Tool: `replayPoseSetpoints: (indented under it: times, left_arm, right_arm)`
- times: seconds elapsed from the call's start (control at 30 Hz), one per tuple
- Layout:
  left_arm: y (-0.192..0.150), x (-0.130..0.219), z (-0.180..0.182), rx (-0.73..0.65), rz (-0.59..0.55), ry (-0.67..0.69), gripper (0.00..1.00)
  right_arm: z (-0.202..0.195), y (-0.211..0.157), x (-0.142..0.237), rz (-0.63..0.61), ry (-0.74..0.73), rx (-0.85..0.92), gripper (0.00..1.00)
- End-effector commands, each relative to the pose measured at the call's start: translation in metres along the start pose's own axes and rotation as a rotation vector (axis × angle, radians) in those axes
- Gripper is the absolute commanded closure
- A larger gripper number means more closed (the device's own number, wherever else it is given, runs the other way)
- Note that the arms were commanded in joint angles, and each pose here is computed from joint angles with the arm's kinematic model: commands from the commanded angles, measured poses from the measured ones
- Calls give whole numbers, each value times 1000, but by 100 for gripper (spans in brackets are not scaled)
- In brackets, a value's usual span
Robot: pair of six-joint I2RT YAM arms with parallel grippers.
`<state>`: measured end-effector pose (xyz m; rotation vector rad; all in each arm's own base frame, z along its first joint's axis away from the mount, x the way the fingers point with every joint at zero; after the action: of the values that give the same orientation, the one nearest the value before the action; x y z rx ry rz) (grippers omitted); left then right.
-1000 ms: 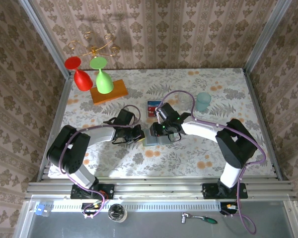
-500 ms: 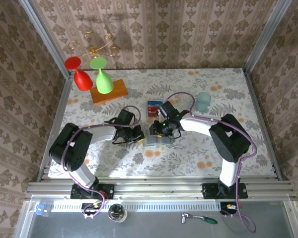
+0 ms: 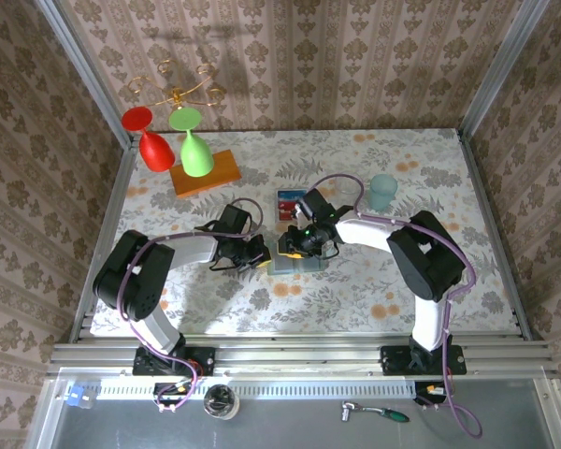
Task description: Take the credit cards out of the card holder
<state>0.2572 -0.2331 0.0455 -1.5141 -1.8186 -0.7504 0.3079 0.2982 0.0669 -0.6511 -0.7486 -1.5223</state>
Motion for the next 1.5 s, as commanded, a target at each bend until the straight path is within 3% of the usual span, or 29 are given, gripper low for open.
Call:
replayPoseSetpoints:
  times: [0.0,0.83,1.23,1.47]
  left_arm:
    - [-2,-5,14,16,24,46,96]
    - [-3,-5,15,18,23,40,96]
    - [10,9,-9,-28,-36,0,95]
    - [18,14,-32,-59,-47,-44,89]
  right_arm:
    - [-1,2,-4,20,3,-25,67]
    - [-38,0,10,6,-116,-68,67]
    - [-39,-5,6,32,-68,-67,71]
    - [-41,-6,5,42,-61,-65,74]
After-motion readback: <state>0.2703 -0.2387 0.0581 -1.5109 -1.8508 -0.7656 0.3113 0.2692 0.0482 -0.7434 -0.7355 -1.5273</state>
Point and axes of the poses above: each hand's point on the last joint's axis, 136 mm out from that joint toward the fingers, its own x axis back along the fingers, its own z axis along the line the jaws close on, y = z × x, the point moved 3 cm from there along x, back along the fingers, and after that the axes turned 1 degree about -x, right-handed, at the moved point
